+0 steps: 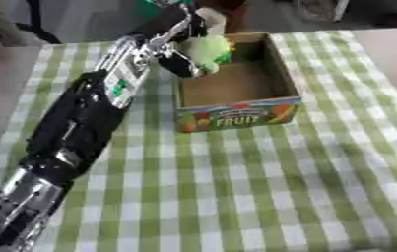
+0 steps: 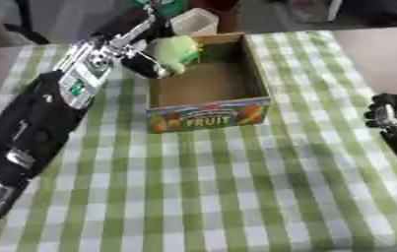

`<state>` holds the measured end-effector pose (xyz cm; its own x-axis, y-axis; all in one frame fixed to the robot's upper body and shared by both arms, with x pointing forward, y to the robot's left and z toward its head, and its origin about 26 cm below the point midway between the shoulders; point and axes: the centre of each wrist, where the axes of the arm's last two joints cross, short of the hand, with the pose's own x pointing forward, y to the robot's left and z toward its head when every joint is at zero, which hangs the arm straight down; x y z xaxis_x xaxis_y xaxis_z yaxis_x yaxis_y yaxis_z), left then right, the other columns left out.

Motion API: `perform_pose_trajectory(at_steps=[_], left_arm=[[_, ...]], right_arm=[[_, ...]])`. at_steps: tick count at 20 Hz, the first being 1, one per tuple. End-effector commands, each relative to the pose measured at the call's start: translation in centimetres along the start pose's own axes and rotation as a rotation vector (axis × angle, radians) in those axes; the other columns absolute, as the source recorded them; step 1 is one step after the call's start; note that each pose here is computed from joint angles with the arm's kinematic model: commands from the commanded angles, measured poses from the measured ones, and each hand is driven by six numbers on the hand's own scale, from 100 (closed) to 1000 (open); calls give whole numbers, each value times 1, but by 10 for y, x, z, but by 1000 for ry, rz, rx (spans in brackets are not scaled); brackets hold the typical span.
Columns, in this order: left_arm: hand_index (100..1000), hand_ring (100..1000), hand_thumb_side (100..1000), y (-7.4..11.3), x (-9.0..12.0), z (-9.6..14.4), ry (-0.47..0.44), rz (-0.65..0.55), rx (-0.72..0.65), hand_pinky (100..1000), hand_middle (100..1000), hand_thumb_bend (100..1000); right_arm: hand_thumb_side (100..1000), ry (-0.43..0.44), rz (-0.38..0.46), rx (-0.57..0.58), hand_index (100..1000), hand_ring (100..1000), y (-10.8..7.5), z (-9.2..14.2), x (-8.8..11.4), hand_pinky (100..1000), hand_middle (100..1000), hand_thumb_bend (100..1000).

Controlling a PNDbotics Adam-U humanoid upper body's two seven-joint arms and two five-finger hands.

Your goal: Pick up objects on the table and place them in the box.

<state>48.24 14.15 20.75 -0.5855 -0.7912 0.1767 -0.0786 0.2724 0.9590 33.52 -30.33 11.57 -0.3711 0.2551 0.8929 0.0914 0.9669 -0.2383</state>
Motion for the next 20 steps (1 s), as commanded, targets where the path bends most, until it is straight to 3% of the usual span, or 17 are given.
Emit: perform_pose_trajectory(at_steps=[1,2,4,5,6,8,14,20], left_arm=[[627,551,100,3,3,-7,0,-44,41,570,548,767],[667,590,100,1,3,-6,5,-53,45,591,590,763],[720,647,112,-1,1,-5,14,-75,58,632,654,840],[752,679,208,0,0,-4,17,-88,69,655,692,936],[775,706,243,0,-1,-4,20,-103,79,674,722,997],[812,754,258,3,-2,-2,20,-109,105,714,770,1000],[799,727,289,21,-4,5,-22,-29,166,693,750,1000],[771,665,274,68,-1,33,-109,43,197,647,699,979]], right_arm=[[524,-32,2,10,662,618,-2,-5,9,612,561,100],[524,-33,2,10,662,618,-2,-5,9,611,561,100],[525,-32,2,8,662,618,-2,-5,8,611,561,100],[526,-31,2,8,662,618,-3,-5,8,611,561,100],[527,-29,3,6,662,618,-3,-5,8,611,561,100],[527,-27,4,3,662,618,-4,-4,7,611,561,100],[527,-20,9,-10,662,618,-7,-2,4,611,561,100],[528,-8,18,-29,662,618,-11,2,1,611,560,100]])
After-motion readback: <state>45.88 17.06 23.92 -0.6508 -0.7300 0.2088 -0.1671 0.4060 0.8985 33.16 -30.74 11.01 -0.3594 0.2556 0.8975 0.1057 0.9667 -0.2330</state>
